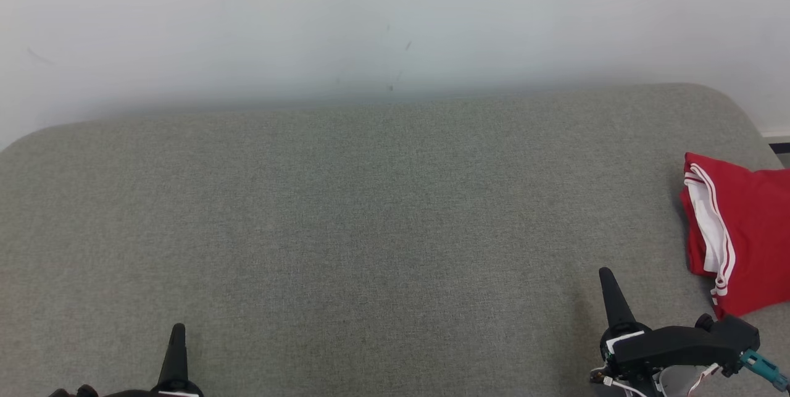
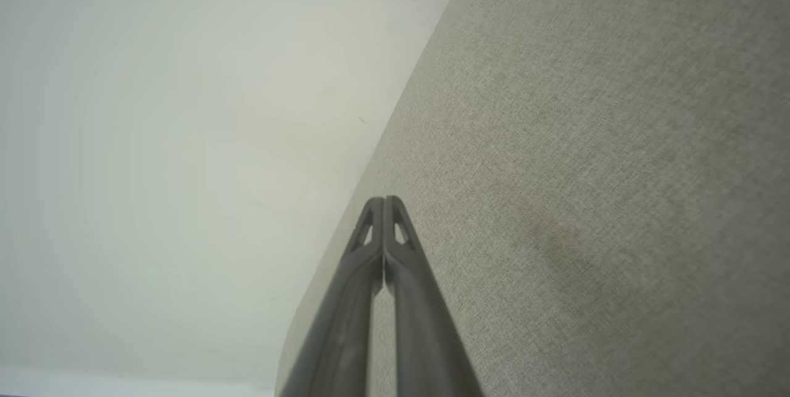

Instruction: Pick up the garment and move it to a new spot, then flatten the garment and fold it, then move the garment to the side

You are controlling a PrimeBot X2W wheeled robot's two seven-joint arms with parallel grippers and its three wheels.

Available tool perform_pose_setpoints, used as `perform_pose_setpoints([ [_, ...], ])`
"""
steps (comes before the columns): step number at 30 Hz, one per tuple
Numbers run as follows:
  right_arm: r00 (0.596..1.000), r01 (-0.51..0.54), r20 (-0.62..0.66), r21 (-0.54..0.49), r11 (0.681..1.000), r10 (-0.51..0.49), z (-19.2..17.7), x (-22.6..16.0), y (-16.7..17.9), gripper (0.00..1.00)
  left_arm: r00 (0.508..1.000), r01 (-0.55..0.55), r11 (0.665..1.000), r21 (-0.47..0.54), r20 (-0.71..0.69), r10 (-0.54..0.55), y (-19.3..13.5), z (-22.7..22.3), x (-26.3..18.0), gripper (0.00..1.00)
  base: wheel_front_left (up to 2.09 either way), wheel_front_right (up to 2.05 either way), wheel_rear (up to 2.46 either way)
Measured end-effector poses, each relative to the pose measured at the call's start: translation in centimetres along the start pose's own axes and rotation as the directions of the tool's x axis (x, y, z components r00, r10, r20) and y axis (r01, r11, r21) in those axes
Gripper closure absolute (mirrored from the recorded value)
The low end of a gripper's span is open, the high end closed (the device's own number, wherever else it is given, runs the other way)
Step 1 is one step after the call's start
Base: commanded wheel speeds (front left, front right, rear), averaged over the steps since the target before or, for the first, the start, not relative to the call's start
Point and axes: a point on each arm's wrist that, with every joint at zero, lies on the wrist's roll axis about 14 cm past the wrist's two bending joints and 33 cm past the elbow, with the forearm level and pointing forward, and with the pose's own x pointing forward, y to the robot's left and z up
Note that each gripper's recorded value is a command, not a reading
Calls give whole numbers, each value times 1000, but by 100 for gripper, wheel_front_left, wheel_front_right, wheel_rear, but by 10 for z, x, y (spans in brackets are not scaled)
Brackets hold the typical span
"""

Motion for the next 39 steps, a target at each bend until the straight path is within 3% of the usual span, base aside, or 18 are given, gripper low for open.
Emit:
perform_pose_setpoints([
  [17, 999, -32, 15, 185, 982, 30, 8, 0, 8, 100, 999, 51, 985, -166, 6, -51, -15, 7, 3, 100, 0, 0, 0],
  [39, 997, -75, 31, 360, 930, 68, 15, -2, 17, 100, 994, 104, 940, -326, 14, -106, -29, 13, 2, 100, 0, 0, 0],
])
